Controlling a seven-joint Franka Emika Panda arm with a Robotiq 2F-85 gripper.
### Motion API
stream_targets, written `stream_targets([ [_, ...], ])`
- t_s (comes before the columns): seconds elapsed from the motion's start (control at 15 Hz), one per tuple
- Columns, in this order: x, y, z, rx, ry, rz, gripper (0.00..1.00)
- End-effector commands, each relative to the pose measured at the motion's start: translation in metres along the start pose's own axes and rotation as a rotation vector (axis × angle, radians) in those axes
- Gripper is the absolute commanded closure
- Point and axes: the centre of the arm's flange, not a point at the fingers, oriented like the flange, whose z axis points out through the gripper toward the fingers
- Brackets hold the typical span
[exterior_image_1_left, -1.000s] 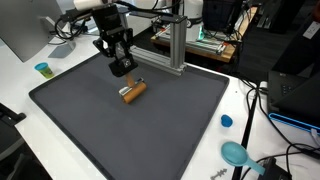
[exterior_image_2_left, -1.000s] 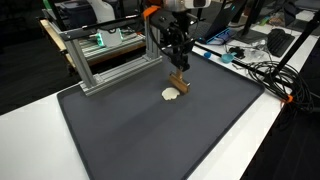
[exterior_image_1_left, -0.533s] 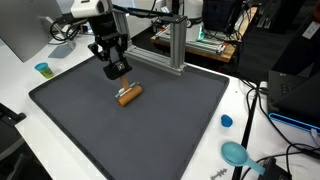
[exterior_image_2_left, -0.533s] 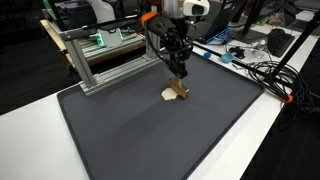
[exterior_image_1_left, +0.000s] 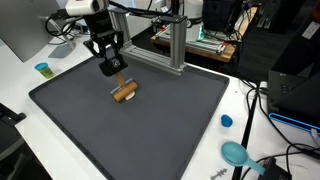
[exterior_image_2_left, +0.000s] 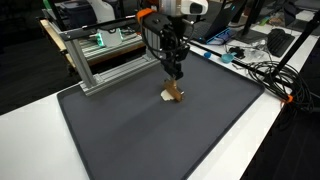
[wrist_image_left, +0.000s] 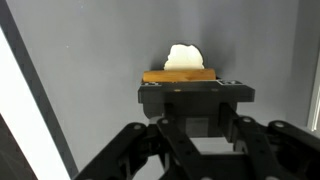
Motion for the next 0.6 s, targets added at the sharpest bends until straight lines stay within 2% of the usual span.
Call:
stream_targets([
  [0.0,0.000,-0.005,0.017,0.030,-0.048,-0.014,0.79],
  [0.53,-0.011,-0.007,0.030,0.012,-0.133,0.006,0.79],
])
